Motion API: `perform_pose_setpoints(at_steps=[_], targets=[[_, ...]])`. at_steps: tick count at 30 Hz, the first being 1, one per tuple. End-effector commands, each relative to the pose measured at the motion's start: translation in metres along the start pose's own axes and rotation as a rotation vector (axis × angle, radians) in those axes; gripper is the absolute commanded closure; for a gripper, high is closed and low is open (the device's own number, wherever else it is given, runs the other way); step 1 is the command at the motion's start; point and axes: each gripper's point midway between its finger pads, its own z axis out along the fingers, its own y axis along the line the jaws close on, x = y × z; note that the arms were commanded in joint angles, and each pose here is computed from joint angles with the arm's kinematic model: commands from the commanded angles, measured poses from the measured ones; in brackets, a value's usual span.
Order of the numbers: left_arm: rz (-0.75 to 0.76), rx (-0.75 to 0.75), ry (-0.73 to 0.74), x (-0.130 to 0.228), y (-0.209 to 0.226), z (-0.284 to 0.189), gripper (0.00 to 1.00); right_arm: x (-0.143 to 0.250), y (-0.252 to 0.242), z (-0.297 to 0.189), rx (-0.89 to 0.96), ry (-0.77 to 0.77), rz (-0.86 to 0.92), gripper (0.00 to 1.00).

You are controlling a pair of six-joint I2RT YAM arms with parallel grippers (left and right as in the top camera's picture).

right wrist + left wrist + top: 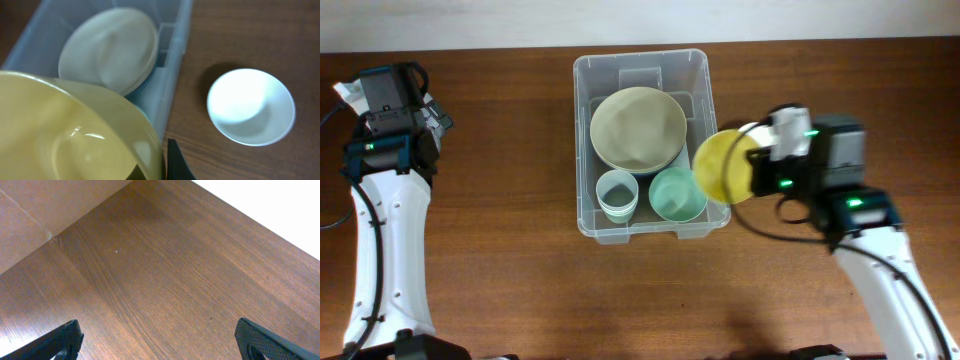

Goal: Pack container
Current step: 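Lift the yellow bowl and carry it into the container, then lower the yellow bowl onto the mint bowl and release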

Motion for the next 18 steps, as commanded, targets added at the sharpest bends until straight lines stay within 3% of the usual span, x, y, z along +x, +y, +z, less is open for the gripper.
perform_pose_setpoints(at_steps=[1,7,18], targets=[[-0.001,-0.014,-0.015,-0.006,0.004,-0.002,0.01,-0.008,0.002,0.002,0.227,-0.007,-0.146,0.96],[-0.001,-0.014,-0.015,-0.006,0.004,-0.002,0.01,0.007,0.03,0.026,0.294,0.046,-0.279,0.96],[-0.001,-0.014,-0.015,-0.006,0.004,-0.002,0.0,0.025,0.036,0.067,0.257,0.117,-0.293,0.96]])
